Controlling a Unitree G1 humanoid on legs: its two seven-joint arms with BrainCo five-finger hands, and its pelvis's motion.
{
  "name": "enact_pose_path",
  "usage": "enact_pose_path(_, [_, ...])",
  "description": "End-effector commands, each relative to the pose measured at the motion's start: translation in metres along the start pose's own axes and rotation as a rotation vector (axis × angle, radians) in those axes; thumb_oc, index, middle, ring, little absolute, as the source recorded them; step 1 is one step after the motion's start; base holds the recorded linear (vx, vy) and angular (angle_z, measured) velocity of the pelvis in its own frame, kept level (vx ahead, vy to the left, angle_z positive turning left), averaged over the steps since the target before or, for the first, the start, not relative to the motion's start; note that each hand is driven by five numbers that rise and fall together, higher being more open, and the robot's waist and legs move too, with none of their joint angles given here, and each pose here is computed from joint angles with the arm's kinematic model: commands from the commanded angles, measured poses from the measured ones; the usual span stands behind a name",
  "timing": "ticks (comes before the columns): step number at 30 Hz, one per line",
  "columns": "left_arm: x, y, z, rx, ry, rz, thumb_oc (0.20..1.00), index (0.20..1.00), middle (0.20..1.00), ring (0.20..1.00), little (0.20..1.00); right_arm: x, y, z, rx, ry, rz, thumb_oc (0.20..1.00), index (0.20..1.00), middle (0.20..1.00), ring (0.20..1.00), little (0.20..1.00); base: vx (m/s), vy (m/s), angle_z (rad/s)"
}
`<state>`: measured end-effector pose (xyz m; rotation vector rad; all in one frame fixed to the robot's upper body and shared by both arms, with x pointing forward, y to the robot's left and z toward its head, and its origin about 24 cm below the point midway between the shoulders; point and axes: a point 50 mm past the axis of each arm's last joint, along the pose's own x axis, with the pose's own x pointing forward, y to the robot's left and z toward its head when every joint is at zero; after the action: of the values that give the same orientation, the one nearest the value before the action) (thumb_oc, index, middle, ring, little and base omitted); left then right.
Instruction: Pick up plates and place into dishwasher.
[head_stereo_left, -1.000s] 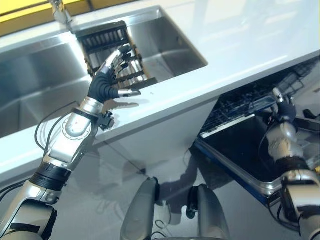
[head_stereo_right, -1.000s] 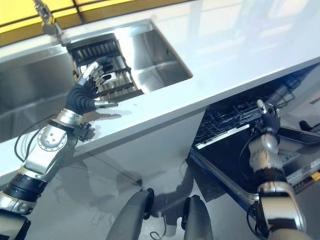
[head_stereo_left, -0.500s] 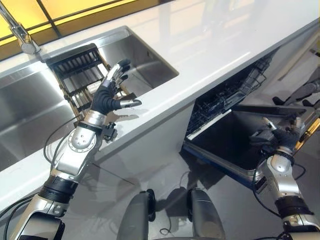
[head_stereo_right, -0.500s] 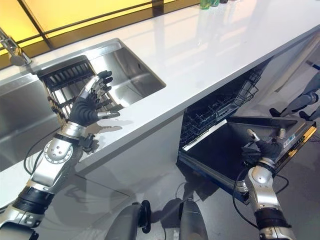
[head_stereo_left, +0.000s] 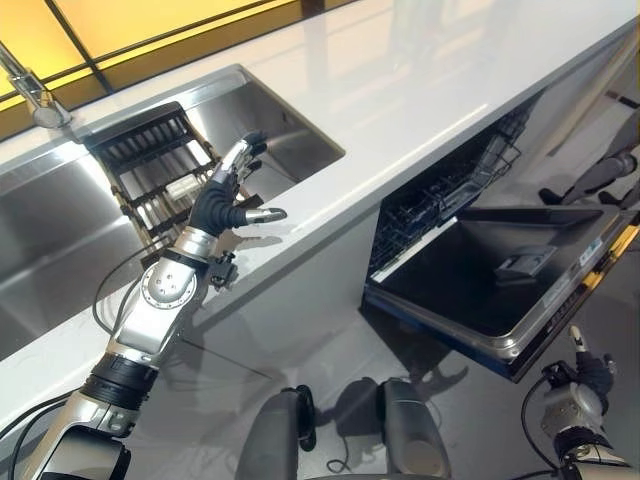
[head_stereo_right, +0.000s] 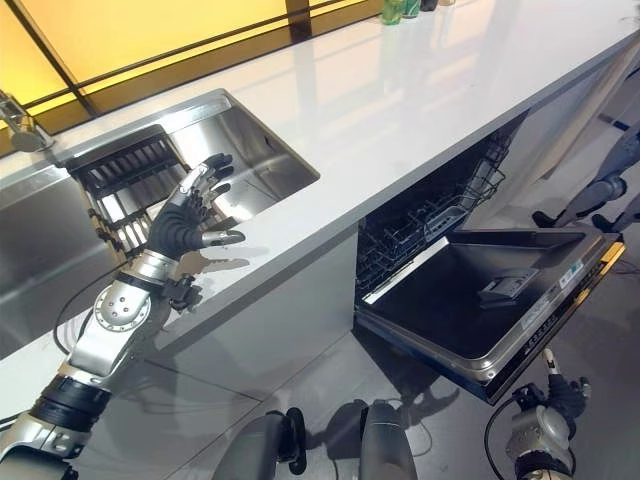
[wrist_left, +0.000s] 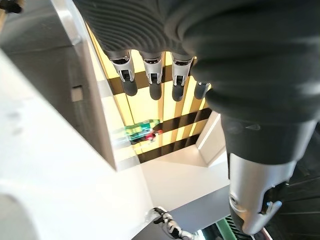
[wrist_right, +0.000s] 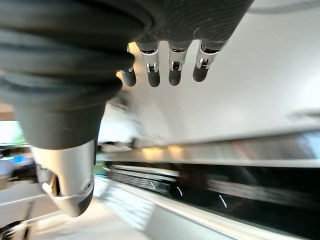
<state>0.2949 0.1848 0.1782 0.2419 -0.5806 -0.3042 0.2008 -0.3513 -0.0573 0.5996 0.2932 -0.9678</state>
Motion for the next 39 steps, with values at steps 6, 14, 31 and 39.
enact_pose_path(6, [0.016, -0.019, 0.023, -0.078, -0.164, -0.055, 1.0, 1.0, 1.0, 1.0, 1.0, -0.02, 0.117, -0.01, 0.28, 0.137, 0.758, 1.0, 1.0, 1.0, 1.0, 1.0, -0.04, -0.015, 0.07])
enact_pose_path(14, [0.014, -0.006, 0.018, -0.071, -0.14, -0.06, 1.0, 1.0, 1.0, 1.0, 1.0, -0.091, 0.245, 0.043, 0.389, 0.042, 1.417, 1.0, 1.0, 1.0, 1.0, 1.0, -0.01, -0.022, -0.15])
enact_pose_path(31, [0.024, 0.006, 0.029, -0.007, -0.15, -0.19, 1.0, 1.0, 1.0, 1.0, 1.0, -0.106, 0.291, 0.147, 0.377, -0.223, 1.422, 1.0, 1.0, 1.0, 1.0, 1.0, 0.03, -0.061, 0.17])
enact_pose_path(39, [0.029, 0.002, 0.035, 0.003, -0.156, -0.252, 1.0, 1.0, 1.0, 1.0, 1.0, -0.091, 0.28, 0.152, 0.39, -0.231, 1.339, 1.0, 1.0, 1.0, 1.0, 1.0, 0.01, -0.015, 0.15])
